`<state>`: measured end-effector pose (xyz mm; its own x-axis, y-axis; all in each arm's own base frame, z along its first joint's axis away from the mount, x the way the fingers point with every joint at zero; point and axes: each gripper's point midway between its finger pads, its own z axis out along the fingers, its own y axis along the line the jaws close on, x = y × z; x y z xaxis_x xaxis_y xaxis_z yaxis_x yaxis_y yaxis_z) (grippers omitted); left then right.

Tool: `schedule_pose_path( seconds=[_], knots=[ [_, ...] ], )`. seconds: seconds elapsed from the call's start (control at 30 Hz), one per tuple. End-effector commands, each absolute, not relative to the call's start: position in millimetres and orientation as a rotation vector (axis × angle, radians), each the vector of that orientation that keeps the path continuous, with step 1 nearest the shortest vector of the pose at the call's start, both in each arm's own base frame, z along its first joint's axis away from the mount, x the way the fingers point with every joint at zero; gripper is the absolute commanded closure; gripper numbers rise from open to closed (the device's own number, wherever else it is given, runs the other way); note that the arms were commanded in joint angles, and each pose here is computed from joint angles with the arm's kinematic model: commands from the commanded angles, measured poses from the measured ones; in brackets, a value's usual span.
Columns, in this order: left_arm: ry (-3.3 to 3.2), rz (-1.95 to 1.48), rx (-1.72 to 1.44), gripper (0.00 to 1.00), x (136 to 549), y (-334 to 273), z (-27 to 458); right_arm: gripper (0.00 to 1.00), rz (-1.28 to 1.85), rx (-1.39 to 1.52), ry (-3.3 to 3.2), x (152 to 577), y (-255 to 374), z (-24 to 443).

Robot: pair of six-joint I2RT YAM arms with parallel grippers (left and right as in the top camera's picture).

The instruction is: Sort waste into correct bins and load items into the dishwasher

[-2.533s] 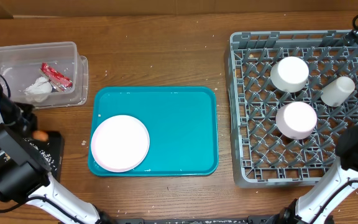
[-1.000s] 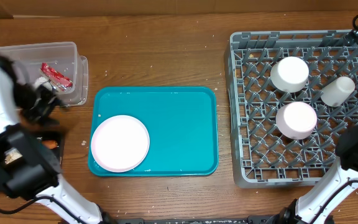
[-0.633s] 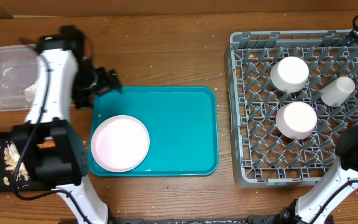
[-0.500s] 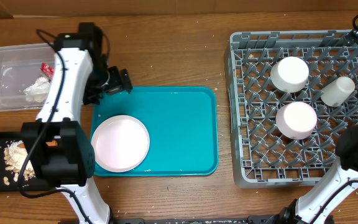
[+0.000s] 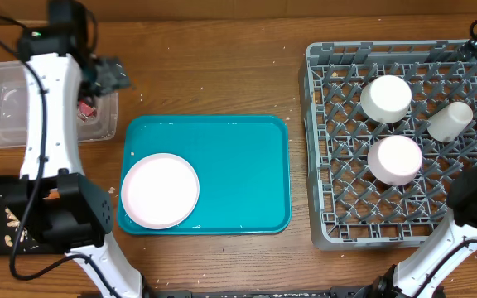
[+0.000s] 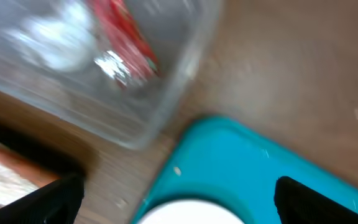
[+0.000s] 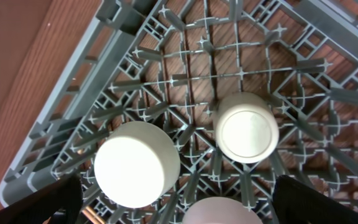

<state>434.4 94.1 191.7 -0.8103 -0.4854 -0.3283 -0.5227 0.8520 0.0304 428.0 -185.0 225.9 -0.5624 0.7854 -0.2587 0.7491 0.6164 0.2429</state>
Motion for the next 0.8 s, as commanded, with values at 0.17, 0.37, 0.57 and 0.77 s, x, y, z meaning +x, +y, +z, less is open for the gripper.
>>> schedule_pose_path(
  seconds=[0.17,0.37,0.57,0.77],
  knots=[
    [2.577,0.348,-0.941,0.00,420,148,219,0.00,0.325,1.182,2.424,442,-168,252],
    [2.576,0.350,-0.944,0.00,419,149,219,0.00,0.953,0.865,2.471,453,-75,280],
    [2.576,0.350,-0.944,0.00,419,149,219,0.00,0.862,0.342,2.734,437,26,263],
    [2.576,0.349,-0.944,0.00,419,149,219,0.00,0.607,-0.095,2.872,420,141,240]
  ],
)
